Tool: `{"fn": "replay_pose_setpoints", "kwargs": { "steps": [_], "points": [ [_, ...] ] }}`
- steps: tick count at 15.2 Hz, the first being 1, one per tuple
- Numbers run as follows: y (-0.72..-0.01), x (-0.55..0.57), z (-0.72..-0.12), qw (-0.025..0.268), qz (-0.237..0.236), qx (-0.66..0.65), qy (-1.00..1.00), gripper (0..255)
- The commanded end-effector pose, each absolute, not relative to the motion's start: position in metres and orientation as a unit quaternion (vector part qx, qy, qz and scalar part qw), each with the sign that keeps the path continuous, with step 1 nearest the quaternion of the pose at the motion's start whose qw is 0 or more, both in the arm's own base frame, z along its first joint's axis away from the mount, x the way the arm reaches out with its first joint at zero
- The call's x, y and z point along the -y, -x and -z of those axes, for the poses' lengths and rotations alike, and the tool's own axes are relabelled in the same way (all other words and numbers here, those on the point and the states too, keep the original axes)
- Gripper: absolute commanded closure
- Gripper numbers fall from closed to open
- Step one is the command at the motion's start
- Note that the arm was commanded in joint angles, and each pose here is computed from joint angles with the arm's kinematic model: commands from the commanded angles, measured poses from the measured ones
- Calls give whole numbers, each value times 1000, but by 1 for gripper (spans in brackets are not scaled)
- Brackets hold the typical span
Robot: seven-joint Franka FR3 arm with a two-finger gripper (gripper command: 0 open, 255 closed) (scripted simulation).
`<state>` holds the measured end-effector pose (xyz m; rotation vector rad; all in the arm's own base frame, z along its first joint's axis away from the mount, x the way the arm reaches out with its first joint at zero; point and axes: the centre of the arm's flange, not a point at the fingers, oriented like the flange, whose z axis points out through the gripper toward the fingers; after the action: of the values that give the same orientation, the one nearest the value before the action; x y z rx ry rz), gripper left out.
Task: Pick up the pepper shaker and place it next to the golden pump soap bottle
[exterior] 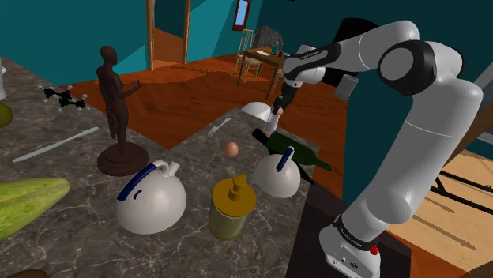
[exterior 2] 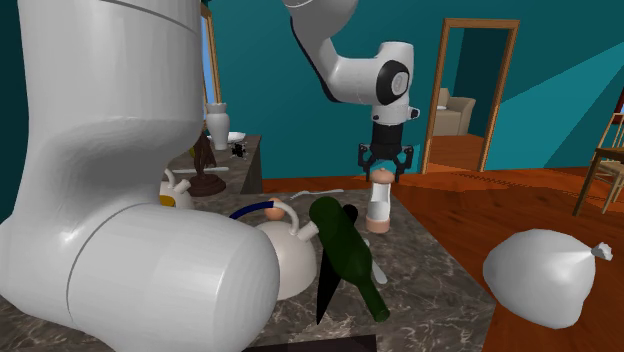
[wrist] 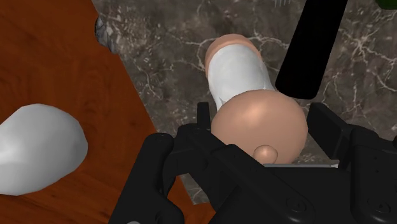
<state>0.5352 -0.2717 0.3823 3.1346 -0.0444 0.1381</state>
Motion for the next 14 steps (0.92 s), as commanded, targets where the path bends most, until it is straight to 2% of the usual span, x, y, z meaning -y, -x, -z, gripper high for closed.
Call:
{"fn": "replay_pose_setpoints", "kwargs": {
  "steps": [1, 14],
  "points": [
    [-536, 272, -390, 2, -44, 14, -999, 255],
    [-536, 272, -459, 2, -44, 14, -999, 255]
  ]
}}
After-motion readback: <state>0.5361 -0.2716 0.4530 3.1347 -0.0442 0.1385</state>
